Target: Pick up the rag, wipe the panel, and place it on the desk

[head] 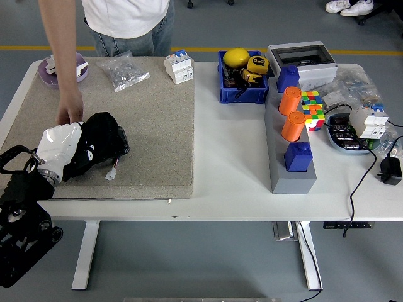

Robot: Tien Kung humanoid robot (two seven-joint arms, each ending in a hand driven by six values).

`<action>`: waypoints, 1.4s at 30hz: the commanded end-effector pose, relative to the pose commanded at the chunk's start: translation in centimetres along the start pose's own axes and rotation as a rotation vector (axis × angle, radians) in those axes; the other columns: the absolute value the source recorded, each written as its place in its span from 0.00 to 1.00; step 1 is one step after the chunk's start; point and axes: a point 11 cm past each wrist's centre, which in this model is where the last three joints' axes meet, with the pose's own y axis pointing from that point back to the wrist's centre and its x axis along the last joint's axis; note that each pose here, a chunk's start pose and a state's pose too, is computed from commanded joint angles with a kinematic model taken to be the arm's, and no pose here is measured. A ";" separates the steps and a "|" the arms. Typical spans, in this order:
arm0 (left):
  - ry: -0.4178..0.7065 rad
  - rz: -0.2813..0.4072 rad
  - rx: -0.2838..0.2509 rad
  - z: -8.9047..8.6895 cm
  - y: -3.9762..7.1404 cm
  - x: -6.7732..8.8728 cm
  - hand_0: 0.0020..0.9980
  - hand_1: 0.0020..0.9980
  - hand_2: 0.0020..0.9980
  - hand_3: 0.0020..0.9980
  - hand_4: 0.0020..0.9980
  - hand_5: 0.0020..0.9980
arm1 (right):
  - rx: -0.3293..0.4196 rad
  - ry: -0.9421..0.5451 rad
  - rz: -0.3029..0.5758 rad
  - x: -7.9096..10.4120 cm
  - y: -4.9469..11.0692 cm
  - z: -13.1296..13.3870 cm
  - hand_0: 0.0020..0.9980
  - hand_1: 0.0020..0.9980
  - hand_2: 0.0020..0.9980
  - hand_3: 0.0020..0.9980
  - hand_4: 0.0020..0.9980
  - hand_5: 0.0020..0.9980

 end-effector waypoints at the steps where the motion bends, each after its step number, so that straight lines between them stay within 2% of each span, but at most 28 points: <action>1: -0.004 0.001 0.005 -0.4 0.1 0.0 0.20 0.14 0.56 0.48 0.06 0.00 | 0.000 0.000 0.000 0.0 0.0 0.0 0.74 0.45 0.71 0.70 1.00 0.61; 6: -0.022 0.002 0.039 -2.2 0.5 0.1 0.20 0.14 0.56 0.48 0.06 0.00 | 0.001 -0.001 0.000 0.0 0.0 -0.1 0.74 0.45 0.71 0.70 1.00 0.61; 8: -0.031 0.010 0.067 -3.4 0.7 0.4 0.20 0.14 0.56 0.48 0.06 0.00 | 0.001 -0.004 0.000 0.1 0.0 0.0 0.74 0.45 0.71 0.70 1.00 0.61; 16: -0.053 0.034 0.126 -6.2 1.0 1.3 0.20 0.14 0.55 0.48 0.06 0.00 | 0.004 -0.006 0.001 0.1 0.0 -0.1 0.74 0.45 0.71 0.70 1.00 0.61; 30: -0.088 0.045 0.223 -10.5 2.2 1.9 0.20 0.14 0.55 0.48 0.06 0.00 | 0.004 -0.012 0.001 0.1 0.0 -0.1 0.74 0.45 0.71 0.70 1.00 0.61; 35: -0.094 0.085 0.249 -12.0 1.7 3.2 0.20 0.14 0.55 0.48 0.06 0.00 | 0.006 -0.014 -0.002 0.0 0.0 -0.2 0.74 0.45 0.71 0.70 1.00 0.61; 42: -0.141 0.136 0.216 -12.8 -0.5 4.8 0.21 0.14 0.55 0.47 0.05 0.00 | 0.014 -0.012 -0.002 0.0 0.1 -0.6 0.74 0.45 0.71 0.70 1.00 0.62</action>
